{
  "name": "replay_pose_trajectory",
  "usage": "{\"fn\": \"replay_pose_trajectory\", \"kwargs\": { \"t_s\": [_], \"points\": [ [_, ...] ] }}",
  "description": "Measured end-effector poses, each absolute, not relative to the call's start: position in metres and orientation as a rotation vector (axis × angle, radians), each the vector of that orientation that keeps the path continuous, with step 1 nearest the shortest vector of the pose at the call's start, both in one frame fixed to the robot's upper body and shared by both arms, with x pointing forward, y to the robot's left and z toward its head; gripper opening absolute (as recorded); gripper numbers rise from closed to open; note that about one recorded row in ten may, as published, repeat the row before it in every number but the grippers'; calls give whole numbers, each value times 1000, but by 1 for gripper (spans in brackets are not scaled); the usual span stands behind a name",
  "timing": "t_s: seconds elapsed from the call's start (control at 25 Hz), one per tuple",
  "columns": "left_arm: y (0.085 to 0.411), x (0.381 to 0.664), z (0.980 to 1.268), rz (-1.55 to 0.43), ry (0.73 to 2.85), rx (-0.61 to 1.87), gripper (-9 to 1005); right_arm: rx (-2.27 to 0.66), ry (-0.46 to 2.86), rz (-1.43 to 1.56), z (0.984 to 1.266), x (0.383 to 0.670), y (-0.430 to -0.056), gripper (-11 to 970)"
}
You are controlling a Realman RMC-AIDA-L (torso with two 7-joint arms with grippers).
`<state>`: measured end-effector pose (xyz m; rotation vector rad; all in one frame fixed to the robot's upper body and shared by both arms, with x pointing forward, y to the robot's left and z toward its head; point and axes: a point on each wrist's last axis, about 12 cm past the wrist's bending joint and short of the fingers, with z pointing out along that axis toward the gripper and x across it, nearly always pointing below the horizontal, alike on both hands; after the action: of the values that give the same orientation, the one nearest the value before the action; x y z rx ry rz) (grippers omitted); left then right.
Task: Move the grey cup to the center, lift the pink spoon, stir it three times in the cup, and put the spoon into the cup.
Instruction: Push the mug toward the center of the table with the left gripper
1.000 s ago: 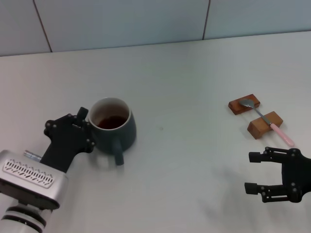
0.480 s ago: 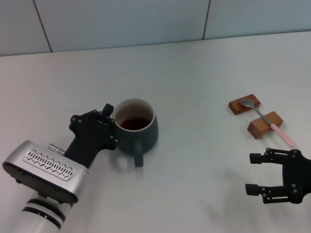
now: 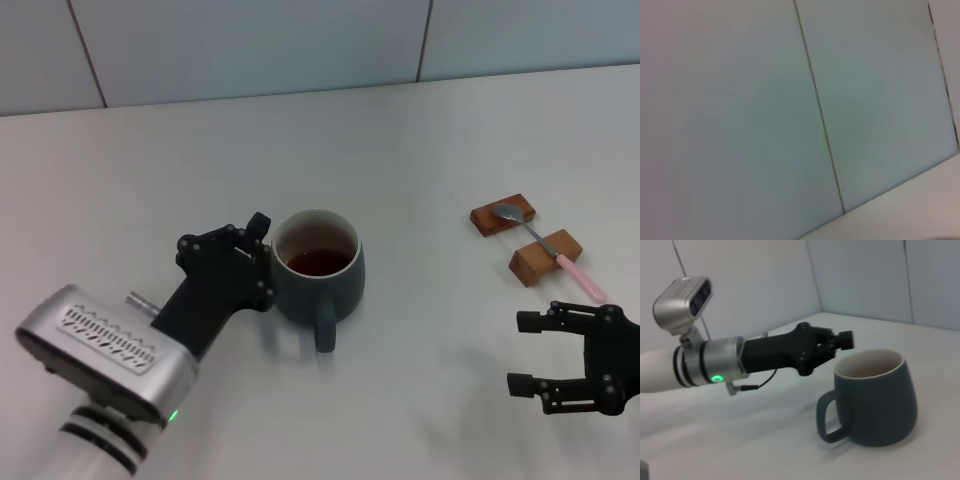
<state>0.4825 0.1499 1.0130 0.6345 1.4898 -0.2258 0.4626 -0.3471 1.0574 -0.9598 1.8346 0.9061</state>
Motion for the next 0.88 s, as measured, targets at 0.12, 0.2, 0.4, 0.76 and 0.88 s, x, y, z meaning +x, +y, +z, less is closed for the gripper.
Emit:
{"fn": "replay_pose_trajectory", "kwargs": {
  "t_s": [0.12, 0.2, 0.4, 0.76, 0.88],
  "points": [
    [163, 480, 1010, -278, 1495, 619, -2, -906, 1816, 886, 1058, 461, -351, 806],
    [173, 477, 1007, -332, 1491, 618, 9, -840, 1787, 862, 1059, 460, -354, 805],
    [198, 464, 1004, -507, 1432, 692, 37, -659, 1703, 797, 1064, 456, -364, 803],
    [236, 457, 1006, -768, 1477, 790, 407, -359, 1631, 780, 1063, 444, -378, 800],
    [240, 455, 1008, -779, 1467, 798, 519, -323, 1630, 771, 1061, 440, -381, 799]
  ]
}}
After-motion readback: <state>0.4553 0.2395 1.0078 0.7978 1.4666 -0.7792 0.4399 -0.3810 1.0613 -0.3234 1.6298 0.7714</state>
